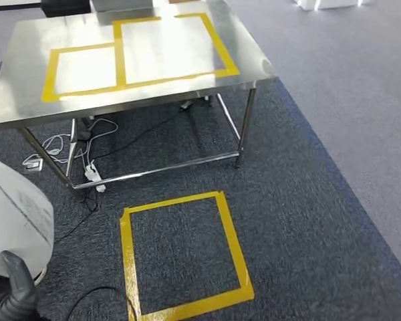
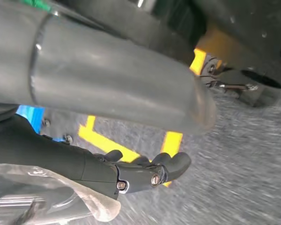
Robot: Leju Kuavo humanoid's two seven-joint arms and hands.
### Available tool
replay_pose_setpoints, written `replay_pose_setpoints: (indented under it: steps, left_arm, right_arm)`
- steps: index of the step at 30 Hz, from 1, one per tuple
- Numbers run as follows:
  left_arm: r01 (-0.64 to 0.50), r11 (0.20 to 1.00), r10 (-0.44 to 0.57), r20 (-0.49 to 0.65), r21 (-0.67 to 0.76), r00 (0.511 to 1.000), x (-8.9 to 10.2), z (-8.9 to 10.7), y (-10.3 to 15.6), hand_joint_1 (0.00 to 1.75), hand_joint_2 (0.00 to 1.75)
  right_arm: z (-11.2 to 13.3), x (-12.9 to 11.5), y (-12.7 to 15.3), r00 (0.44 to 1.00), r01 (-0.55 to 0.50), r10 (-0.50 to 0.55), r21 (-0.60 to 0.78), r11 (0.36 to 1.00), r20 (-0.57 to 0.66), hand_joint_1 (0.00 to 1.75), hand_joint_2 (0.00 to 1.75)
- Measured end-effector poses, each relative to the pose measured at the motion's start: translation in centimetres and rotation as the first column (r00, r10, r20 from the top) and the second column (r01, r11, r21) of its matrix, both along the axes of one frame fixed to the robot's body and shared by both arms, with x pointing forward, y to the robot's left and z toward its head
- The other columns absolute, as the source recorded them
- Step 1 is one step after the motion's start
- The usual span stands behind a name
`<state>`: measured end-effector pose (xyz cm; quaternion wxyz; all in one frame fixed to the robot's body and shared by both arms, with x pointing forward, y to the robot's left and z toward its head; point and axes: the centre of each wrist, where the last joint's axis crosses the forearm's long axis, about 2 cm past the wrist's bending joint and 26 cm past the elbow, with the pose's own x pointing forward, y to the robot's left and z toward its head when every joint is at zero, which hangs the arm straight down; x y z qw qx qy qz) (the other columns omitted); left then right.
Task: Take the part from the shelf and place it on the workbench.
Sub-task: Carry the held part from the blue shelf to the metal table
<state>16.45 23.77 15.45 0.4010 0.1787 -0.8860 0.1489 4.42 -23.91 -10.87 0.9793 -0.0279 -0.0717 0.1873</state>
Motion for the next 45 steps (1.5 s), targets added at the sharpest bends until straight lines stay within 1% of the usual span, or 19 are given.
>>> replay_pose_setpoints:
  steps: [6,15,18,23,32,39,45]
  left_arm:
    - [-0.008,1.0,0.008,0.004,0.01,1.0,0.1,0.0,0.4,1.75,1.75]
    - [-0.016,1.0,0.016,0.008,0.02,1.0,0.2,0.0,0.8,1.75,1.75]
    - [-0.011,0.999,0.011,0.013,0.036,1.0,0.3,0.1,0.8,1.75,1.75]
    - [0.003,0.999,-0.002,-0.005,0.048,1.0,-0.3,0.2,0.9,1.75,1.75]
    - [0.008,0.998,-0.008,0.0,0.058,1.0,-0.3,0.6,1.0,1.75,1.75]
    - [-0.004,0.997,0.004,-0.005,0.071,1.0,-0.9,0.4,0.8,1.75,1.75]
    - [-0.008,0.997,0.009,-0.004,0.072,1.0,-0.9,0.5,0.7,1.75,1.75]
  right_arm:
    - [0.0,-0.4,-0.1,1.0,-0.001,0.001,-0.003,1.0,-0.002,0.0,0.0]
    - [0.0,-0.2,-0.2,1.0,-0.001,0.001,0.0,1.0,0.018,0.0,0.0]
    - [-0.1,-0.4,-0.1,0.999,0.02,-0.02,0.014,1.0,0.049,0.0,0.0]
    - [-0.1,-0.5,0.0,0.996,0.053,-0.055,0.029,0.998,0.07,0.0,0.0]
    - [0.0,-0.3,0.2,0.994,0.063,-0.067,0.055,0.997,0.088,0.0,0.0]
    - [-0.2,-1.6,0.1,0.994,0.053,-0.061,0.084,0.995,0.095,0.0,0.0]
    - [-0.2,-1.7,0.0,0.994,0.05,-0.059,0.086,0.995,0.097,0.0,0.0]
